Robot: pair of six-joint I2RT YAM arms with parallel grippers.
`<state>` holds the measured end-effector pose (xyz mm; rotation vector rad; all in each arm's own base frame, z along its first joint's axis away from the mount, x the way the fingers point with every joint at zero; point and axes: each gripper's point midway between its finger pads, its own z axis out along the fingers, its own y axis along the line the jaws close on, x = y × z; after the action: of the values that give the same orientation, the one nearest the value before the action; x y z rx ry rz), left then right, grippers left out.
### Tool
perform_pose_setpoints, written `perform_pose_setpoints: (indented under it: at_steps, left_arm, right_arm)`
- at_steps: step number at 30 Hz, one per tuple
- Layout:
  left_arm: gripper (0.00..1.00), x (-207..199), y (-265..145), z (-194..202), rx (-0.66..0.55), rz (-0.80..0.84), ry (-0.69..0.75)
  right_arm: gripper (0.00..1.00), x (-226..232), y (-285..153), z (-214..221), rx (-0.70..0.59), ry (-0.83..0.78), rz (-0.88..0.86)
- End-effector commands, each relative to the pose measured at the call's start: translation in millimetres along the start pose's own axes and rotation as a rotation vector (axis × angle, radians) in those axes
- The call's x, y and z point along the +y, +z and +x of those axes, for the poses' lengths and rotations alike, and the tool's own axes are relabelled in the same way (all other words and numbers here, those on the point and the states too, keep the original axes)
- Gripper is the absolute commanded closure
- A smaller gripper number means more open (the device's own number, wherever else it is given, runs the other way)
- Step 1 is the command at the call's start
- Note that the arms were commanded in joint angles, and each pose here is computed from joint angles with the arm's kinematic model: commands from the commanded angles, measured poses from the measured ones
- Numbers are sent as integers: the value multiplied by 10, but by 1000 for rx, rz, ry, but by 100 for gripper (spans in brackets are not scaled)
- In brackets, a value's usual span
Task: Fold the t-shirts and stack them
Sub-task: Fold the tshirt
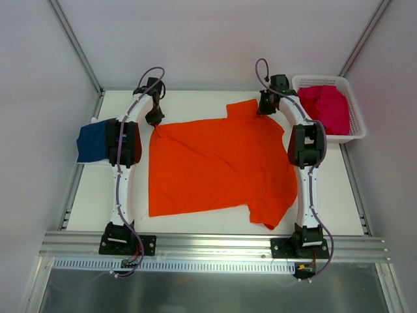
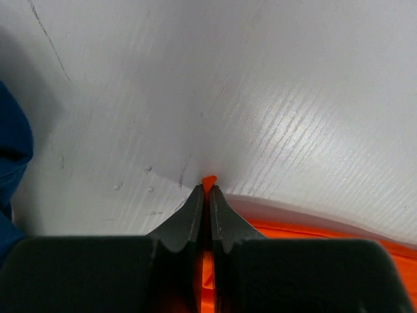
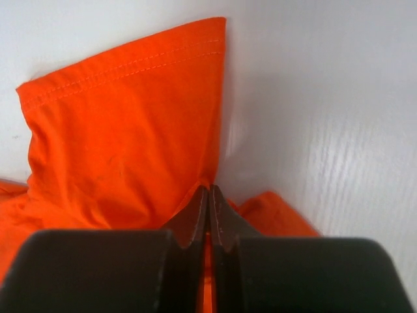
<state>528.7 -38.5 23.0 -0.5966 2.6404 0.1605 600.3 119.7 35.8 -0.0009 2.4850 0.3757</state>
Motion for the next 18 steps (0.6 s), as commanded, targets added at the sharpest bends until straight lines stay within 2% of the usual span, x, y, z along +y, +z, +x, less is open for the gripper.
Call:
perform_pose_setpoints:
  at_steps: [1, 9, 18]
  left_arm:
    - [100, 161, -90, 72, 14, -67, 12]
    - [100, 185, -480, -74, -95, -90, 23]
    - [100, 214, -853, -68, -153, -87, 49]
  right_arm:
    - [100, 130, -543, -407, -113, -61, 21]
    - [100, 178, -1013, -483, -178, -87, 35]
    - [100, 133, -1330, -256, -149, -108, 74]
